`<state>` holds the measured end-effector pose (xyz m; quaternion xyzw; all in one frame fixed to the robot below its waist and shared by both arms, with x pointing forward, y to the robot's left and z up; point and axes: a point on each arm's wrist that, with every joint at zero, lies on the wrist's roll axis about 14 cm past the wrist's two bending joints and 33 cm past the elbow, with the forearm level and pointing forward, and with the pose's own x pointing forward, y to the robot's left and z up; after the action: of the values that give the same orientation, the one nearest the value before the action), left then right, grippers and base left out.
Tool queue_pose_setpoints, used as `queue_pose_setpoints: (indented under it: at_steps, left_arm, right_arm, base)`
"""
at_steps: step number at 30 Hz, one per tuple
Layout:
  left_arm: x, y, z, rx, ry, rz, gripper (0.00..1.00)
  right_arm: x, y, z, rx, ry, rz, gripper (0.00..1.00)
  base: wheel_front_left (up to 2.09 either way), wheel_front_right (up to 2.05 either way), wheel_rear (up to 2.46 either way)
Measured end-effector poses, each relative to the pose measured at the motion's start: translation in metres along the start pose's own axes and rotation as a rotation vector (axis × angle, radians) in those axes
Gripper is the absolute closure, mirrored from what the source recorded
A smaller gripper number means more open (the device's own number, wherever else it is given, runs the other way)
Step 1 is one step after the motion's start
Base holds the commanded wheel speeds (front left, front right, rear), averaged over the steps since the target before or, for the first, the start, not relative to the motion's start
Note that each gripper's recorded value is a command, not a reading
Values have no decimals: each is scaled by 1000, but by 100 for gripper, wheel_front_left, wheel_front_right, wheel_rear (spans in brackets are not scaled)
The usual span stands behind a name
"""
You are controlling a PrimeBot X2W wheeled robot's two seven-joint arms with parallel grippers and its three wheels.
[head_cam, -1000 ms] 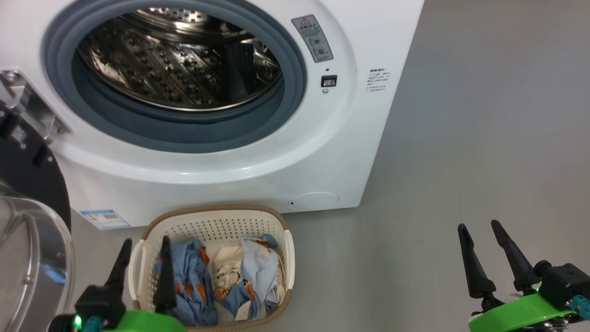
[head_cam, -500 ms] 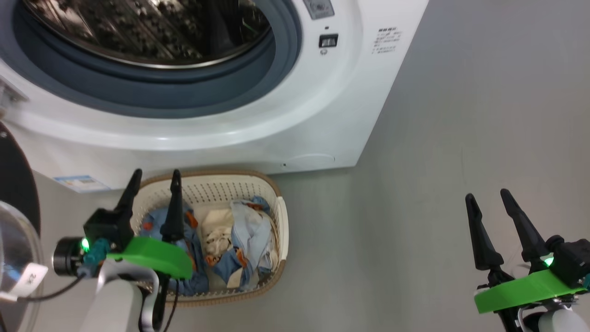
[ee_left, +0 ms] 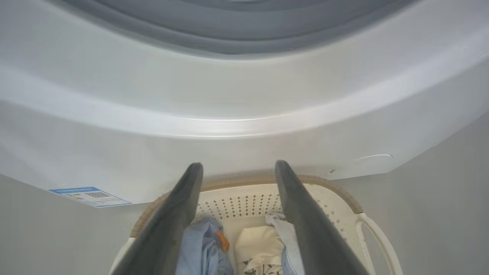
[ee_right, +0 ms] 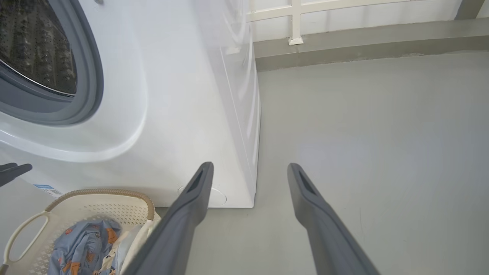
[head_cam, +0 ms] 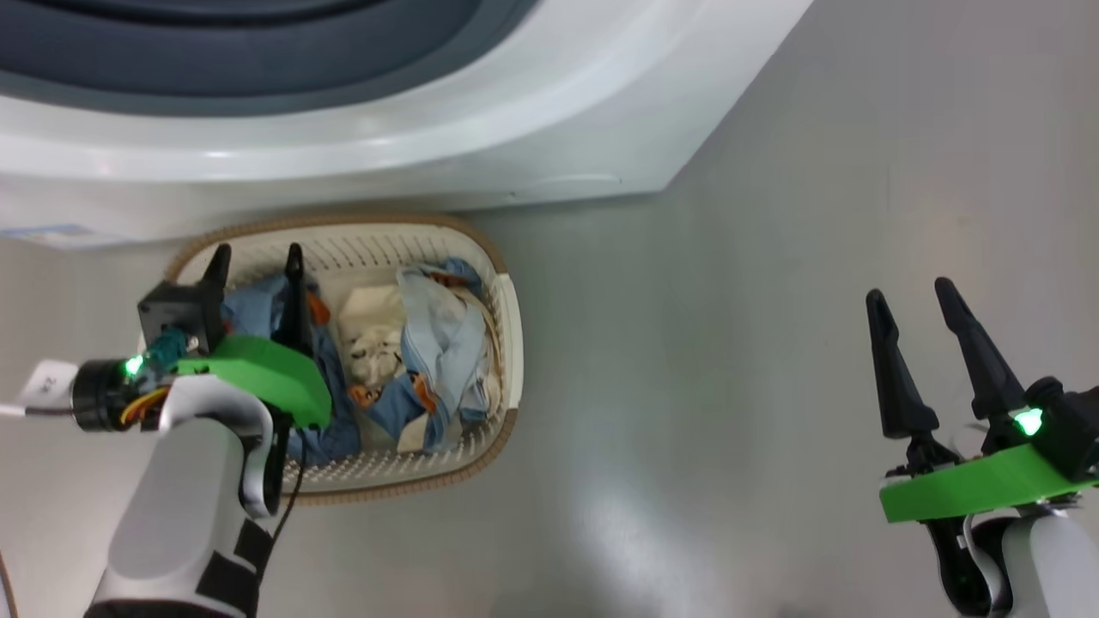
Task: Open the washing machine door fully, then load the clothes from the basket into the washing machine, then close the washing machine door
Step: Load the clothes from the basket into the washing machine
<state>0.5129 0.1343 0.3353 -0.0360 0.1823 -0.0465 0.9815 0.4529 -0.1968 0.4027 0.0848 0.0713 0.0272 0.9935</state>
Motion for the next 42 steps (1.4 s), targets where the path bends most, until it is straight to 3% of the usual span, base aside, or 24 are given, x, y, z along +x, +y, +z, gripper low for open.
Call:
queue_pose_setpoints:
  at_steps: [13,22,30,42]
  left_arm:
    - [34,14,-122,30,344,80,0]
    - [36,35,-174,161,526,116,0]
    - [33,52,-196,270,629,119,0]
    - [28,61,-225,308,747,117,0]
  right_arm:
    - [19,-17,-59,1,118,-37,0]
    - [21,-21,-87,15,174,-57,0]
    - [30,-21,-93,17,172,-53,0]
    - [30,-20,-113,25,212,-48,0]
  base:
    - [0,0,0]
    - [0,0,0]
    - [0,0,0]
    - [0,0,0]
